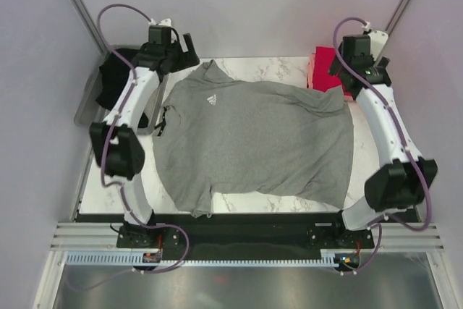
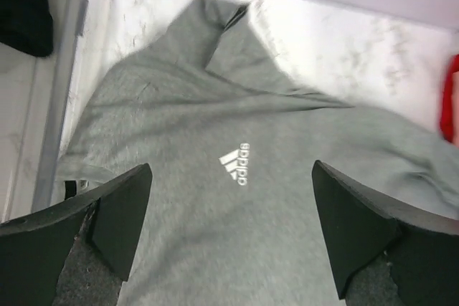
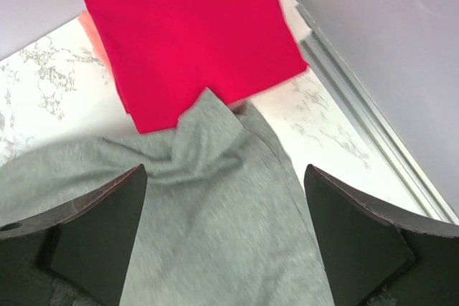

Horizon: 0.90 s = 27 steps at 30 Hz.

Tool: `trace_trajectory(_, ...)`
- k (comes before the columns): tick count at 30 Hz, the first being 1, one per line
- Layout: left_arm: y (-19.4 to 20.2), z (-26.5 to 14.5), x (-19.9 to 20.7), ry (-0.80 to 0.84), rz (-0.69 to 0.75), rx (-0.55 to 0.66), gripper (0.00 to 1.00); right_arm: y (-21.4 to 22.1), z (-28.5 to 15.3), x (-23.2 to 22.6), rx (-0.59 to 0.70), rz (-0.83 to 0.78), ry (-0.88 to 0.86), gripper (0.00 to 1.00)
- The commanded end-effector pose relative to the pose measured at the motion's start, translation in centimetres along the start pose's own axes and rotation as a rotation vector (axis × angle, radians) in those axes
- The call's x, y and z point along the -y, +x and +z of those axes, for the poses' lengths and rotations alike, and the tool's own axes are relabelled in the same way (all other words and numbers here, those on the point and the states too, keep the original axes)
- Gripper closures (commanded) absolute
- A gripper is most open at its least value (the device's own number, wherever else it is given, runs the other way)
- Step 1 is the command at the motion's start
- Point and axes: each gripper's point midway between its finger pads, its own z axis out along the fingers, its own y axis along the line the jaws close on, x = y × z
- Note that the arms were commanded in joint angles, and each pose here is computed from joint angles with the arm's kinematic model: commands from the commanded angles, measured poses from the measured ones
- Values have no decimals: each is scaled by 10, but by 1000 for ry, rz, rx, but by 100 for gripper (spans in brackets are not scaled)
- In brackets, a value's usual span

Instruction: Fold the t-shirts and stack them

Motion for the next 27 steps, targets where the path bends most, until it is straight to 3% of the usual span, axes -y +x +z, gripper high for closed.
trace_trajectory(1,3,-80,-7,-11,-31,65,0,27,-26,20,-38,26,-26,2)
trace_trajectory(2,41,-82,-25,-58,-35,-3,0,42,-38,30,-56,41,-38,2)
trace_trajectory(3,27,-102,-20,-41,-51,49,0,50,-45,34,-67,47,-48,2)
trace_trajectory(4,72,-100,-36,-79,-83,-37,0,62,-51,39,-87,53,-55,2)
trace_trajectory(5,74,-130,-36,-64,-105,2,0,63,-67,46,-67,76,-85,2)
trace_trajectory(6,122,-130,-53,-100,-128,-80,0,89,-67,51,-118,60,-96,2)
trace_trajectory(8,142,-163,-59,-96,-213,-42,0,104,-86,63,-122,108,-115,2)
trace_trajectory(9,186,-166,-75,-132,-240,-104,0,129,-86,67,-173,108,-119,2)
trace_trajectory(11,205,-194,-80,-124,-345,-56,5,143,-103,69,-183,199,-170,2)
trace_trajectory(12,236,-195,-89,-152,-365,-86,7,166,-102,70,-229,204,-178,2)
trace_trajectory(14,253,-205,-85,-150,-430,-77,11,184,-112,60,-292,222,-260,2)
trace_trajectory(18,306,-220,-83,-219,-388,-180,8,232,-113,63,-410,235,-271,2)
trace_trajectory(20,327,-223,-82,-224,-444,-212,8,239,-114,67,-412,250,-262,2)
trace_trajectory(24,373,-227,-86,-239,-468,-283,10,254,-106,87,-425,261,-135,2)
trace_trajectory(27,387,-227,-81,-245,-452,-319,11,259,-102,94,-436,241,-83,2)
